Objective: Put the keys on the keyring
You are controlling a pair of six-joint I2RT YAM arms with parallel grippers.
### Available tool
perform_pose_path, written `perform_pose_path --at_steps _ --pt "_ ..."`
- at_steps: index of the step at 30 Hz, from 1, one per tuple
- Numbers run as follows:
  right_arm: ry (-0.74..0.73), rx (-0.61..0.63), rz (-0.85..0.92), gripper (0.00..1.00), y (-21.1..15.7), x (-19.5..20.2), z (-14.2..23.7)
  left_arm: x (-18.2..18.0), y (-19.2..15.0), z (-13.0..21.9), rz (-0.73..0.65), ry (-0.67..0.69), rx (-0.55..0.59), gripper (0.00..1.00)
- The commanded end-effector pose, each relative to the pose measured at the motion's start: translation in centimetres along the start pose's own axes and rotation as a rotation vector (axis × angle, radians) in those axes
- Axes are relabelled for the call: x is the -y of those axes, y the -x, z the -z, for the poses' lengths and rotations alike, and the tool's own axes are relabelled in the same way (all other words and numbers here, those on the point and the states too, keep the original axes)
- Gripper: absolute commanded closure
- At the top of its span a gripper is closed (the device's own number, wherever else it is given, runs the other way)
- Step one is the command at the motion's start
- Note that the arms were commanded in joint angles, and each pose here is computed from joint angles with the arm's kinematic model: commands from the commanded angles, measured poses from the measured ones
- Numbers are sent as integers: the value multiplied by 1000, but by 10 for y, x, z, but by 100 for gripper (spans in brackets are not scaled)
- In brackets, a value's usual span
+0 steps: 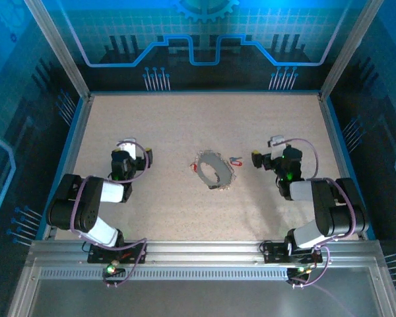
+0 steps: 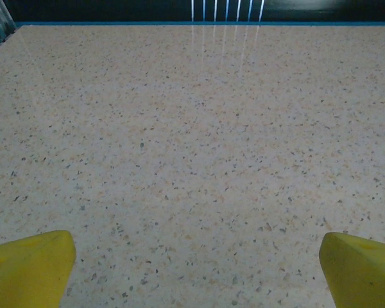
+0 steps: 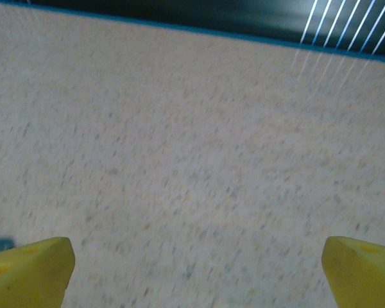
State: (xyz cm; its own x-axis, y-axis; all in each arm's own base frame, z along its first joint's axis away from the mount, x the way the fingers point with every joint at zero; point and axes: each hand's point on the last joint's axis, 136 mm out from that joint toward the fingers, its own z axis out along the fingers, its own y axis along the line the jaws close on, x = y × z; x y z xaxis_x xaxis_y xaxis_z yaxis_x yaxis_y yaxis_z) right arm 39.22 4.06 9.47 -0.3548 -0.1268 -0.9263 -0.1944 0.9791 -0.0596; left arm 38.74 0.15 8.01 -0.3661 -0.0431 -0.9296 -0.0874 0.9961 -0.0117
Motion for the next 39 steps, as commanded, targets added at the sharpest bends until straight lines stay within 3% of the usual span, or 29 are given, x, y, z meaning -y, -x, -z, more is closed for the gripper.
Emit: perform_pose_path --at_steps 1,39 --pt "-27 -30 -28 0 -1 7 -4 2 18 -3 25 -14 55 1" --pt "-23 -27 -33 0 0 7 -4 1 19 -3 26 -12 56 1"
